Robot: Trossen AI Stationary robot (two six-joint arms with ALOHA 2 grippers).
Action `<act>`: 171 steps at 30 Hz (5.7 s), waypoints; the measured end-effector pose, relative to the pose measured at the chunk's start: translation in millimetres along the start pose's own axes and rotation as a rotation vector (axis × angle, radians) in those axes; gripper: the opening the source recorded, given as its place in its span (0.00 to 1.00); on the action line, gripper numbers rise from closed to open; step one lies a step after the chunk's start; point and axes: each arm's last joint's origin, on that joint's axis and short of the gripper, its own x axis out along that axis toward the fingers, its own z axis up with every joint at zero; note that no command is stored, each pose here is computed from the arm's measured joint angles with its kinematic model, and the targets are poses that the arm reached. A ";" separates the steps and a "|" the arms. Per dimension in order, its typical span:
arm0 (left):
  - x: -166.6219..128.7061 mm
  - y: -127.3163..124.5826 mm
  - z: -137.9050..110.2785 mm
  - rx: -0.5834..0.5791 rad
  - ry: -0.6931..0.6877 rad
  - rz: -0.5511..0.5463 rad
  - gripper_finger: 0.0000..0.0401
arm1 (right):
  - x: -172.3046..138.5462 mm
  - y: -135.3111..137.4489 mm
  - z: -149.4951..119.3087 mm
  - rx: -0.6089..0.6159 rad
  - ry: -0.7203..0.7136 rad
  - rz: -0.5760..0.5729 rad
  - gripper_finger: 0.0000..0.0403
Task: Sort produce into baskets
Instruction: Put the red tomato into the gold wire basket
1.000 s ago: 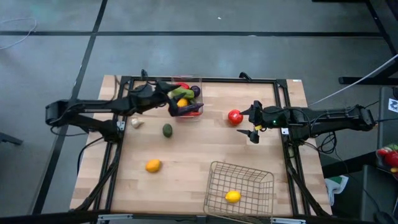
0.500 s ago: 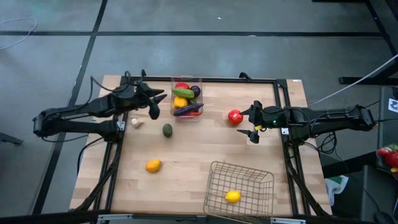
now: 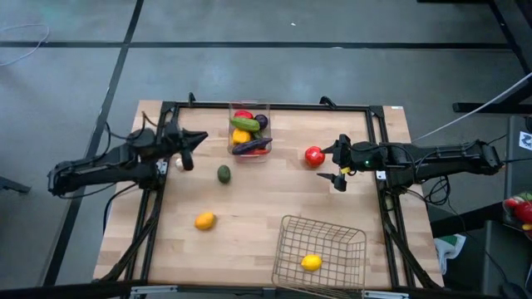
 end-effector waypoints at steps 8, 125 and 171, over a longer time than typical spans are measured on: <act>-15.0 7.0 -27.7 -0.017 -0.091 -0.025 0.03 | 0.0 -0.1 0.0 0.000 0.000 0.000 0.95; -18.1 11.1 -65.3 -0.036 0.042 -0.108 0.02 | 16.4 -3.2 8.6 0.060 -0.062 -0.220 0.95; -20.2 14.7 -84.4 -0.008 0.241 -0.070 0.02 | 89.3 -58.7 -33.9 0.359 0.319 -0.195 0.99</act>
